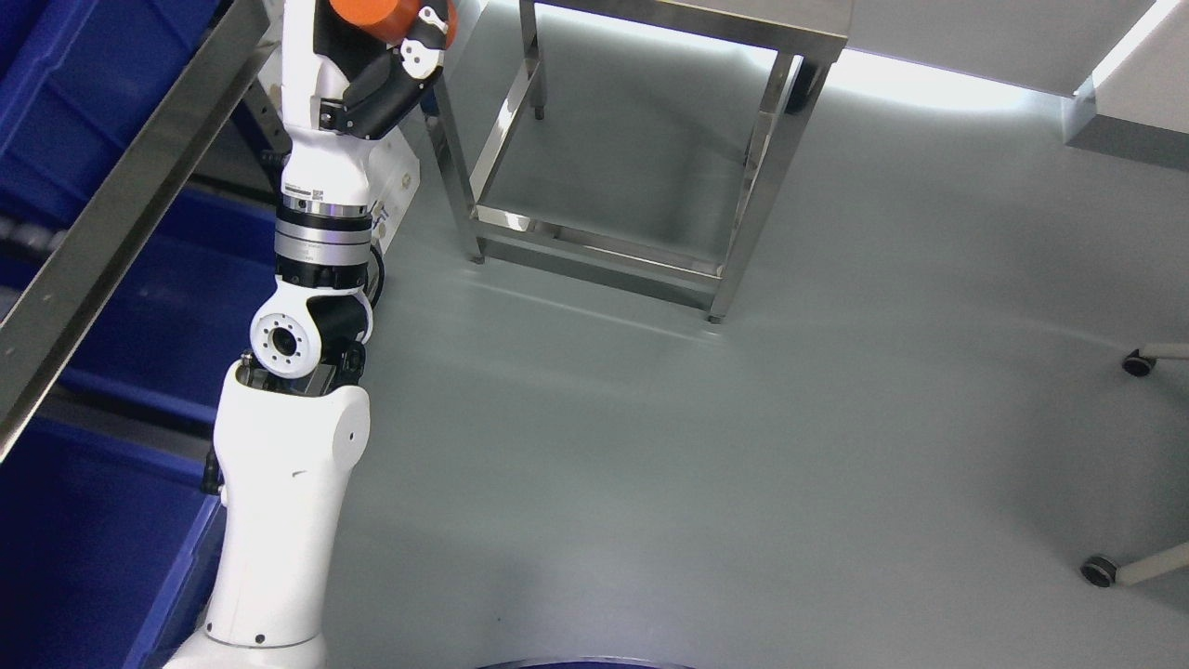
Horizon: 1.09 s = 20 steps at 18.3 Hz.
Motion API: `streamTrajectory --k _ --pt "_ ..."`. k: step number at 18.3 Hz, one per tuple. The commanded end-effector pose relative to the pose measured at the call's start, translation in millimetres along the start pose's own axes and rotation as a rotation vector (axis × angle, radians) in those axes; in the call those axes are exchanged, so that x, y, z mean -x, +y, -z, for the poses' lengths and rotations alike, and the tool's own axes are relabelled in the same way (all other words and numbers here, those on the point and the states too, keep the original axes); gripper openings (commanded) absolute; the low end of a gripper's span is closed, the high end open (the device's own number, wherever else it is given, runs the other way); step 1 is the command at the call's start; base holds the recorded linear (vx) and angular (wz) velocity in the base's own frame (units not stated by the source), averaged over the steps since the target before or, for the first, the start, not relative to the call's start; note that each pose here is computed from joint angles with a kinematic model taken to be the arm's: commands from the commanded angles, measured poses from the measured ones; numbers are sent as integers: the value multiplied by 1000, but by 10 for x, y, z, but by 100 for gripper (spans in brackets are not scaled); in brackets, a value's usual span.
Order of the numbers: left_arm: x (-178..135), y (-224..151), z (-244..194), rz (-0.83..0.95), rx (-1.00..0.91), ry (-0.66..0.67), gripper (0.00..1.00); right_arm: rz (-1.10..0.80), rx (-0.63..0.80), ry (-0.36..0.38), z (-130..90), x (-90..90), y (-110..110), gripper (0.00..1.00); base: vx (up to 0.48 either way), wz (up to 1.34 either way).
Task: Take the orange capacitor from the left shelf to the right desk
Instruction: 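Carry the capacitor in the left hand while turning toward the steel table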
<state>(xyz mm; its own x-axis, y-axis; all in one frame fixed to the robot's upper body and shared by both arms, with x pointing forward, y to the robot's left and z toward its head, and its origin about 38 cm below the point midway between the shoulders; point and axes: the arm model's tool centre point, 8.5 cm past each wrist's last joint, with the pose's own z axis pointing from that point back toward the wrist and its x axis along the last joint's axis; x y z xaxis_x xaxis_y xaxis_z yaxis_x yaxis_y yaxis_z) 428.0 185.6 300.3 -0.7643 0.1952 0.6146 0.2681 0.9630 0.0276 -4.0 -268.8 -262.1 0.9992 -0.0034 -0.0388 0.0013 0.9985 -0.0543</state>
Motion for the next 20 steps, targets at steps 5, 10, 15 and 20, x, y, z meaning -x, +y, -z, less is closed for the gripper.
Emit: streamTrajectory --k 5,10,15,20 --pt "1 -339 72 -35 100 -5 2 10 18 -29 -2 -103 -115 100 358 -306" --pt "-34 -383 216 -39 90 -14 2 10 18 -29 -2 -103 -115 100 373 -143" --pt "-6 -392 260 -39 96 11 2 10 18 -27 -2 -101 -115 100 372 36" --pt "140 -393 213 -41 105 60 2 10 18 -29 -2 -103 -115 100 334 9"
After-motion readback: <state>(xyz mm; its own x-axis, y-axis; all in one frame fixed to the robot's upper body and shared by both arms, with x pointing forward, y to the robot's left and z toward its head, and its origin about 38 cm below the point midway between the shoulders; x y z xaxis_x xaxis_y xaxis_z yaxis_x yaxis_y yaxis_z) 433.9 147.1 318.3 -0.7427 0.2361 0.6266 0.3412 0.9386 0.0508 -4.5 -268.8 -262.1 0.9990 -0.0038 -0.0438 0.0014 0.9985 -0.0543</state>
